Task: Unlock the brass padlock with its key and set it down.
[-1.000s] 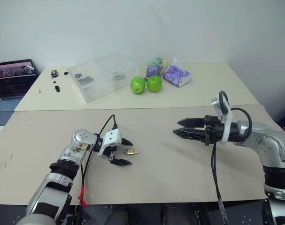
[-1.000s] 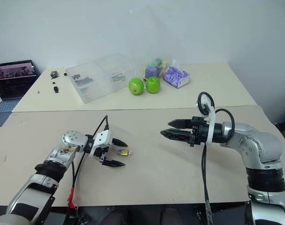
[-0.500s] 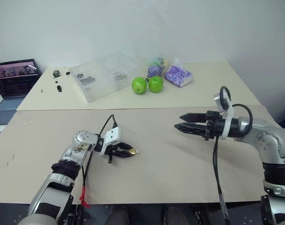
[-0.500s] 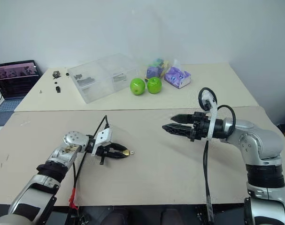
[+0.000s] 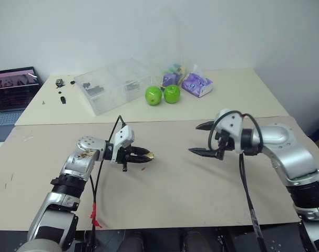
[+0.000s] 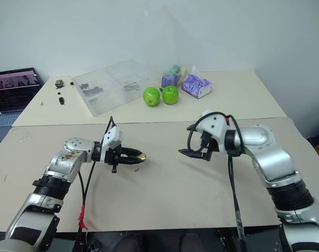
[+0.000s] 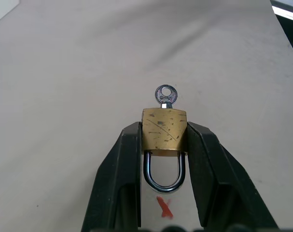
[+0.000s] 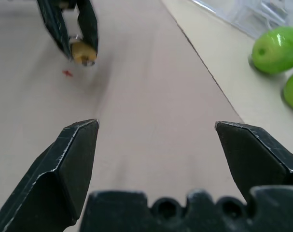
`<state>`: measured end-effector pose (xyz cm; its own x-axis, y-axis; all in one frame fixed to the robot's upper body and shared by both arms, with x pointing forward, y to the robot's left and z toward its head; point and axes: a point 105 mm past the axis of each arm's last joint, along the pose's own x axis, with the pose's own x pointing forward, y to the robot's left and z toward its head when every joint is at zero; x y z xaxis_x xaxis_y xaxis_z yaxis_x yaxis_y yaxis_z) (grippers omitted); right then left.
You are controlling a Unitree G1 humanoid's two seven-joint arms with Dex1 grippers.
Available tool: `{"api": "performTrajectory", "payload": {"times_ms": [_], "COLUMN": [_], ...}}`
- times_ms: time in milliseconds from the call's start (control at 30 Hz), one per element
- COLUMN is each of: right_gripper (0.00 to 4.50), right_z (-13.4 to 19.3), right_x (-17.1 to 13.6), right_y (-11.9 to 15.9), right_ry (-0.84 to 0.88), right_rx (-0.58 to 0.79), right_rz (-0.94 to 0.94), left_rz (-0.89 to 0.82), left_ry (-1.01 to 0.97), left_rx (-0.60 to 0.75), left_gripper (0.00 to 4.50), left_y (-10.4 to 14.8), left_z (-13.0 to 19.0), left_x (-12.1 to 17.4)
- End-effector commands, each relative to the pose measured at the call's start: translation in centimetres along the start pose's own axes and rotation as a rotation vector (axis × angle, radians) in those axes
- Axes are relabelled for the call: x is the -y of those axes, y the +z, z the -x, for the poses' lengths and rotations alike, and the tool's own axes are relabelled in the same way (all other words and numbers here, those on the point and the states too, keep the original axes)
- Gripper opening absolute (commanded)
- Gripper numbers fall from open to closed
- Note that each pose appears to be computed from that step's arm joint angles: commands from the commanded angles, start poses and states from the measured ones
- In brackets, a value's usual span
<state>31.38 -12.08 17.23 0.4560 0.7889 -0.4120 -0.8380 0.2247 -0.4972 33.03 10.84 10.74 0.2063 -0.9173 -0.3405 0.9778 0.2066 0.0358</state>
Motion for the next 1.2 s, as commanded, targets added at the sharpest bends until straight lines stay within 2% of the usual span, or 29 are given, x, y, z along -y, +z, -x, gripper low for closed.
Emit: {"api": "performTrajectory", "payload": {"times_ms": [33,67,167,233,533,767,933,1200], "right_gripper": [4.01,3.83,2.71,2.17,2.17,2.17,2.17,2.17], "right_z": [-0.6,-0.7,-1.2,-1.3,-1.3,-0.9,-0.3,0.3], "right_x": [-0.1,-0.2,-0.8,-0.9,-1.0,-0.6,-1.3,-1.9], "right_y": [0.1,-0.2,-0.7,-0.6,-0.5,0.1,-1.9,-0.1], "right_ry": [-0.013,-0.006,0.008,-0.009,-0.098,-0.183,-0.173,-0.25], "right_rx": [0.01,0.004,0.011,0.026,0.055,0.086,0.039,0.137], "right_rz": [0.185,0.203,0.285,0.33,0.439,0.51,0.595,0.669], "left_rz": [-0.075,-0.071,-0.087,-0.104,-0.204,-0.229,-0.237,-0.151], "left_ry": [0.016,0.018,-0.032,-0.05,-0.077,-0.107,-0.12,-0.088], "left_rx": [0.073,0.081,0.099,0.099,0.069,0.055,0.045,0.106], "left_gripper": [0.83,0.83,0.83,0.83,0.83,0.83,0.83,0.83], "left_y": [3.5,3.7,5.2,5.9,7.5,7.5,7.3,9.0], "left_z": [-0.9,-1.1,-1.7,-1.9,-3.5,-4.0,-4.0,-4.4], "left_x": [0.0,0.0,1.2,1.5,1.8,2.2,2.0,0.9]}}
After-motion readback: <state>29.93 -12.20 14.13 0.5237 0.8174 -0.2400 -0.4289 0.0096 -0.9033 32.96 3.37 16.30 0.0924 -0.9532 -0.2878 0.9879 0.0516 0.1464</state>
